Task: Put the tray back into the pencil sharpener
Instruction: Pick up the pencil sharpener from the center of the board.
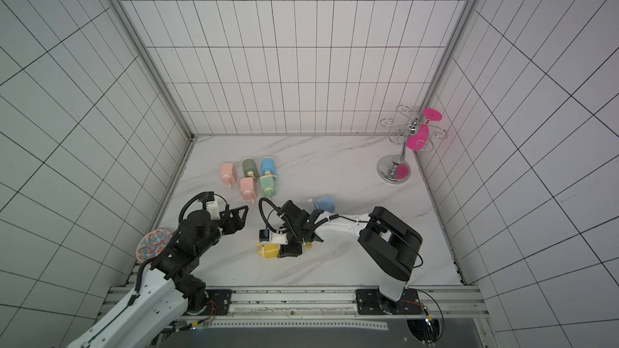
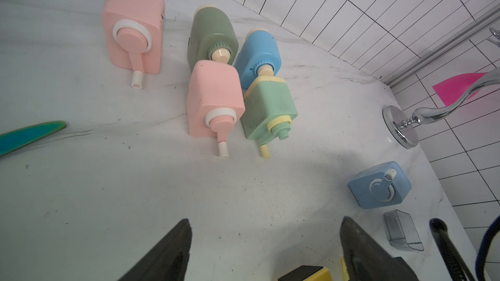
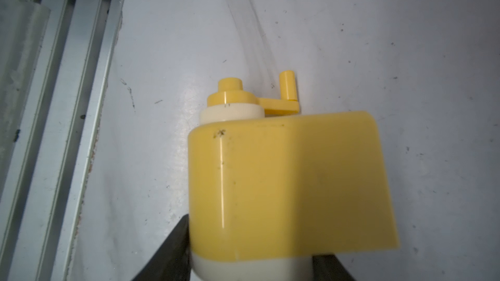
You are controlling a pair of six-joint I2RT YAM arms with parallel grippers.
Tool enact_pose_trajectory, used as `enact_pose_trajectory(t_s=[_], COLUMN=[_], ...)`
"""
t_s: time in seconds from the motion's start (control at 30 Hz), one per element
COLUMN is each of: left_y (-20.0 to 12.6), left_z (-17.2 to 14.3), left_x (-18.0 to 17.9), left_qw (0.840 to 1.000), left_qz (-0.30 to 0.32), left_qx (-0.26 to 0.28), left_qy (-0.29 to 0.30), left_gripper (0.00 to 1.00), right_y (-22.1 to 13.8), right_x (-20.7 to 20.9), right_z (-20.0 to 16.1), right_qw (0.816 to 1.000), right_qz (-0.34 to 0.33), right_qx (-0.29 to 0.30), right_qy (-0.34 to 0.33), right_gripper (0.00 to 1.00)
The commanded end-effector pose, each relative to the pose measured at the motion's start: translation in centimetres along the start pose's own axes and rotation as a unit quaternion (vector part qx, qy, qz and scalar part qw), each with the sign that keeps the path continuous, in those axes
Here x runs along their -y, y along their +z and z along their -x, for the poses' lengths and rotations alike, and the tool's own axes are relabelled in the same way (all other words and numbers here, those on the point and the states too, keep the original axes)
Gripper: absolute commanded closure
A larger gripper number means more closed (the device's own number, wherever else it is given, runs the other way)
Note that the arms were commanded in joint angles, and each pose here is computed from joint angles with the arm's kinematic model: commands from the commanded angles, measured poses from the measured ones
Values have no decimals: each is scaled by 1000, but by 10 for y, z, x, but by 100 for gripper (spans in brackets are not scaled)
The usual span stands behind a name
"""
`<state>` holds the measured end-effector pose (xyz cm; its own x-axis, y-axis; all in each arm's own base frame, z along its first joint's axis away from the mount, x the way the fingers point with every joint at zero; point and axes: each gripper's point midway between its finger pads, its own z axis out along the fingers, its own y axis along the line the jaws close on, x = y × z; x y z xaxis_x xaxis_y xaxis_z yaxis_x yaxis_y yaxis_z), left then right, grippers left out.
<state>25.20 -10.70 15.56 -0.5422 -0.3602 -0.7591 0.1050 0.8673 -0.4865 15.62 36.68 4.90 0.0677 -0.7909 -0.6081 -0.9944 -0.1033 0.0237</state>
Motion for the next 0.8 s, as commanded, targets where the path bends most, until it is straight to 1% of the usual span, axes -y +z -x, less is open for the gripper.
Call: enact_pose_trajectory(t_s=[0.0,0.07,0.1,0.13,0.2,0.23,0.27,0.3,0.33,0.4,0.43,0.47,0.53,0.6,0.63,0.67,0.7,0.77], left_y=[-13,-20,-23,-25,-32,-37,-43,-49,-56,-70,-79,-87,-105,-115,-119,-121,-124,-125], left_z=[36,51,59,65,76,81,83,82,78,72,67,62,47,33,21,10,2,-9], left_x=[20,33,37,47,65,74,83,93,101,110,113,116,124,128,129,130,131,133], left_qw=[997,992,991,988,978,971,960,943,923,881,857,834,783,753,731,714,702,686], left_qz=[-20,-33,-36,-53,-80,-93,-108,-128,-147,-170,-182,-196,-236,-265,-288,-306,-322,-340], left_qx=[46,62,70,77,84,85,84,80,76,68,66,63,66,65,56,47,43,41], left_qy=[58,102,106,121,171,203,245,295,349,436,478,512,572,598,615,628,634,641], left_gripper=[13,13,13,13,13,13,13,13,13,13,13,13,10,4,3,3,3,3], right_y=[-35,-45,-51,-56,-65,-71,-77,-83,-89,-100,-105,-109,-116,-120,-122,-124,-125,-129], right_x=[-5,-10,-13,-16,-20,-22,-23,-23,-22,-22,-21,-21,-18,-15,-14,-14,-14,-14], right_z=[42,47,50,51,54,55,56,57,59,62,63,63,64,63,63,64,65,67], right_qw=[996,993,991,990,987,985,983,980,977,971,967,964,958,953,952,951,950,947], right_qz=[24,34,38,42,46,51,54,57,62,72,78,84,92,95,95,98,100,104], right_qx=[69,81,88,93,103,109,115,123,130,141,145,146,145,140,139,139,139,140], right_qy=[53,80,90,99,115,125,135,146,159,180,193,204,229,250,256,259,263,269], right_gripper=[59,61,61,61,62,62,63,63,63,64,65,65,66,68,69,69,69,70])
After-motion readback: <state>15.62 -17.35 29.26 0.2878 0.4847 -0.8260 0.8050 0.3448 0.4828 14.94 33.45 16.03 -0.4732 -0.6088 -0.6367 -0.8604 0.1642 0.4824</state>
